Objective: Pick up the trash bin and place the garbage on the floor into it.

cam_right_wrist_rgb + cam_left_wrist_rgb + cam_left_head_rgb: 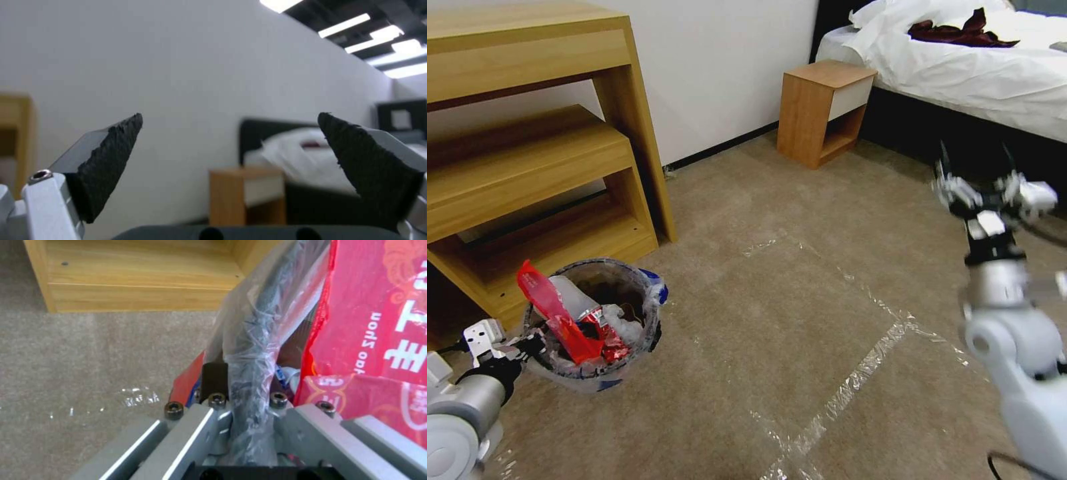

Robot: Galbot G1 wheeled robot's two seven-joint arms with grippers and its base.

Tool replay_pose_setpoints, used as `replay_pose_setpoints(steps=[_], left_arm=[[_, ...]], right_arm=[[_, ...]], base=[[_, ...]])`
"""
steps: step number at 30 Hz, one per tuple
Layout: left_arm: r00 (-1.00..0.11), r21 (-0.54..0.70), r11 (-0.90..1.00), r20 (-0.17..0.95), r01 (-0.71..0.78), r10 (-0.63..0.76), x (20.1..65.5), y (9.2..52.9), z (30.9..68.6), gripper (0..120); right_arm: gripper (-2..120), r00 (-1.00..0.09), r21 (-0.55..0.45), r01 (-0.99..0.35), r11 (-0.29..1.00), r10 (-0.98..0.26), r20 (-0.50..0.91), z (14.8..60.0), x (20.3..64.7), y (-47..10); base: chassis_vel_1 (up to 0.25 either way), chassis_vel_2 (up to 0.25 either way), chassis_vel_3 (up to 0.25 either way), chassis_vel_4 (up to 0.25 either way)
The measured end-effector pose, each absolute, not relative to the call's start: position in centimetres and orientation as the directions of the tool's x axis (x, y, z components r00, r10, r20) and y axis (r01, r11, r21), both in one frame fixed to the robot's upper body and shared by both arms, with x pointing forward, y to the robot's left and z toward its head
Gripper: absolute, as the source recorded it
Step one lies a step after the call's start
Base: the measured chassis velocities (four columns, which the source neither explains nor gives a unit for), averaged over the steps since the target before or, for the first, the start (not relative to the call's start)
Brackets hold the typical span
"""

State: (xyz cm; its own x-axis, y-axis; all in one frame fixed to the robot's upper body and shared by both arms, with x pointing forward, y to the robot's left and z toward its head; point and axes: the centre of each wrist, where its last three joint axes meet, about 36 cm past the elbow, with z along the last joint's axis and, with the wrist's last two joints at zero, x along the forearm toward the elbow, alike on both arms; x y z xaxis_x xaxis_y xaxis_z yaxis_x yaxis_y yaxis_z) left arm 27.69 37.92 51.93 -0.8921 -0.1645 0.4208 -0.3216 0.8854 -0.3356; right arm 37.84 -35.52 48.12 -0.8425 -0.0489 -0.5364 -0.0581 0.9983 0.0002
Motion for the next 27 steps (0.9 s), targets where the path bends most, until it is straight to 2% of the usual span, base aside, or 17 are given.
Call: replay_pose_setpoints(steps=[2, 7, 15, 27], left_arm=[[-0.891, -0.332, 0.884, 0.420, -0.330, -0.175, 27.6, 37.9, 51.8, 1], [-0.893, -0.321, 0.886, 0.407, -0.336, -0.191, 27.4, 37.8, 51.7, 1], [-0.895, -0.313, 0.887, 0.397, -0.340, -0.203, 26.9, 37.5, 51.3, 1], [-0.895, -0.320, 0.884, 0.399, -0.340, -0.200, 27.0, 37.4, 51.2, 1]], right_arm=[[100, -0.870, 0.003, -0.017, 1.000, -0.013, -0.492, 45.6, 36.3, -35.1], [100, -0.894, 0.042, 0.033, 0.999, 0.048, -0.446, 43.1, 34.2, -33.5], [100, -0.904, 0.050, 0.063, 0.997, 0.078, -0.419, 41.1, 32.6, -31.6], [100, -0.918, 0.016, 0.067, 0.998, 0.068, -0.390, 40.6, 32.4, -30.6]], base=[[0.000, 0.000, 0.000, 0.000], [0.000, 0.000, 0.000, 0.000], [0.000, 0.000, 0.000, 0.000], [0.000, 0.000, 0.000, 0.000]])
